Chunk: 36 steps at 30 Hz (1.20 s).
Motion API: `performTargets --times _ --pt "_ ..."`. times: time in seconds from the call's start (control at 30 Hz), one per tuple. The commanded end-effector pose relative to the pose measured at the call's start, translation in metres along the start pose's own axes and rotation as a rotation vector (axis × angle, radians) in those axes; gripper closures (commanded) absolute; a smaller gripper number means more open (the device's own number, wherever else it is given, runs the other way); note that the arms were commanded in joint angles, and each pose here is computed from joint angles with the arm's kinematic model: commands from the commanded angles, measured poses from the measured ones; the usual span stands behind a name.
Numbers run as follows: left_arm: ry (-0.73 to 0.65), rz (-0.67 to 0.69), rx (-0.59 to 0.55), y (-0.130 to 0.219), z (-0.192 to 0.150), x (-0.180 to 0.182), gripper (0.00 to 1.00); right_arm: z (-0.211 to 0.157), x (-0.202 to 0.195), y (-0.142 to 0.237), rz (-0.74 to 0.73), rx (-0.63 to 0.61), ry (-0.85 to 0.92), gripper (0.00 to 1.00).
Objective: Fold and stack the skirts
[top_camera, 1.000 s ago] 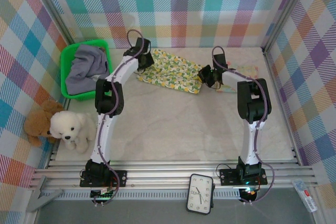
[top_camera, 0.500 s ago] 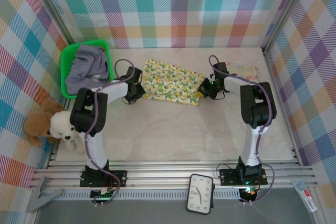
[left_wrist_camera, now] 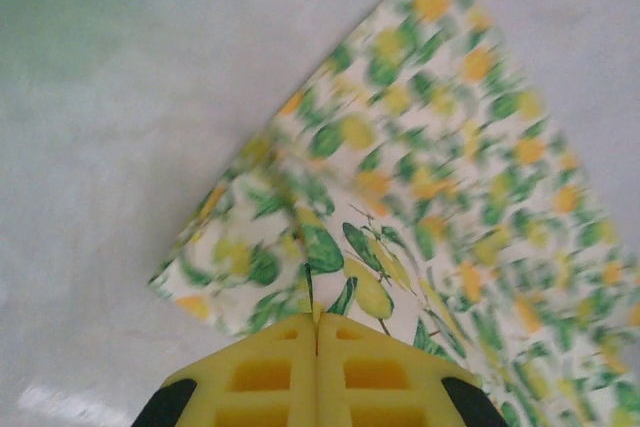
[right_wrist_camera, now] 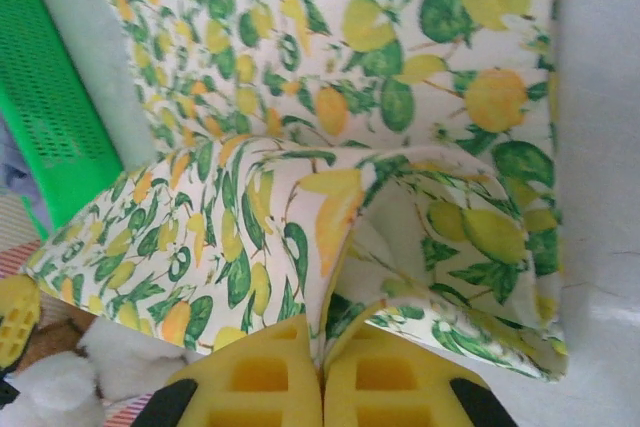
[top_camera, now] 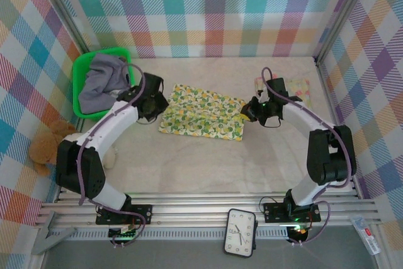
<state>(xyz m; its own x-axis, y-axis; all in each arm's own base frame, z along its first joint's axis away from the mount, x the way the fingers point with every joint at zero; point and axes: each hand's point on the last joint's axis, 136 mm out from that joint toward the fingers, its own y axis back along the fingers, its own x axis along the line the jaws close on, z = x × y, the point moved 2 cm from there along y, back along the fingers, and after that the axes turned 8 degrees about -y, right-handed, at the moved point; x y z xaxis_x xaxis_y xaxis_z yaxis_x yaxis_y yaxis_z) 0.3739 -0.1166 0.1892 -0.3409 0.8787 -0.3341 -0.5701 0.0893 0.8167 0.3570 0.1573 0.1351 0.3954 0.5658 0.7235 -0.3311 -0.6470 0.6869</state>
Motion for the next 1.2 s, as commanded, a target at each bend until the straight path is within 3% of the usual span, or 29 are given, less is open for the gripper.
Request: performTargets --times 0.0,0.27,0.47,0.6,0.67,0.73,0.77,0.83,0.87,0.93,1.0,1.03,1.17 --pt "-0.037 0.039 -0.032 -0.003 0.023 -0.004 1.00 0.008 0.004 0.001 0.015 -0.035 -0.066 0.93" --pt "-0.103 -0.015 -0.145 -0.007 0.079 -0.048 1.00 0.033 0.011 -0.008 -0.003 -0.094 -0.081 0.90" --pt "-0.163 0.021 -0.086 -0.051 0.089 -0.062 1.00 0.051 0.007 -0.022 -0.037 -0.122 -0.103 0.85" --pt "-0.150 0.047 -0.039 -0.086 0.098 -0.064 1.00 0.067 0.010 -0.029 -0.014 -0.153 -0.121 0.75" --pt "-0.143 0.028 -0.018 -0.101 0.107 -0.069 0.81 0.078 0.019 -0.028 0.040 -0.177 -0.107 0.71" --pt "-0.140 0.001 -0.021 -0.105 0.117 -0.076 0.44 0.084 0.029 -0.026 0.094 -0.200 -0.074 0.67" --pt "-0.139 -0.017 -0.017 -0.106 0.120 -0.079 0.30 0.085 0.033 -0.025 0.116 -0.203 -0.054 0.65" --pt "-0.151 -0.053 0.005 -0.106 0.119 -0.086 0.14 0.084 0.040 -0.026 0.147 -0.185 -0.034 0.60" --pt "-0.160 -0.066 0.018 -0.105 0.116 -0.089 0.10 0.081 0.042 -0.026 0.169 -0.171 -0.023 0.56" --pt "-0.179 -0.077 0.039 -0.105 0.107 -0.089 0.06 0.074 0.046 -0.026 0.199 -0.152 -0.003 0.28" --pt "-0.198 -0.122 0.066 -0.105 0.096 -0.092 0.06 0.065 0.046 -0.031 0.201 -0.129 0.022 0.14" --pt "-0.209 -0.157 0.082 -0.107 0.091 -0.095 0.05 0.060 0.047 -0.035 0.199 -0.114 0.035 0.00" --pt "-0.227 -0.243 0.198 -0.131 0.066 -0.103 0.05 0.044 0.056 -0.060 0.207 -0.008 0.068 0.01"
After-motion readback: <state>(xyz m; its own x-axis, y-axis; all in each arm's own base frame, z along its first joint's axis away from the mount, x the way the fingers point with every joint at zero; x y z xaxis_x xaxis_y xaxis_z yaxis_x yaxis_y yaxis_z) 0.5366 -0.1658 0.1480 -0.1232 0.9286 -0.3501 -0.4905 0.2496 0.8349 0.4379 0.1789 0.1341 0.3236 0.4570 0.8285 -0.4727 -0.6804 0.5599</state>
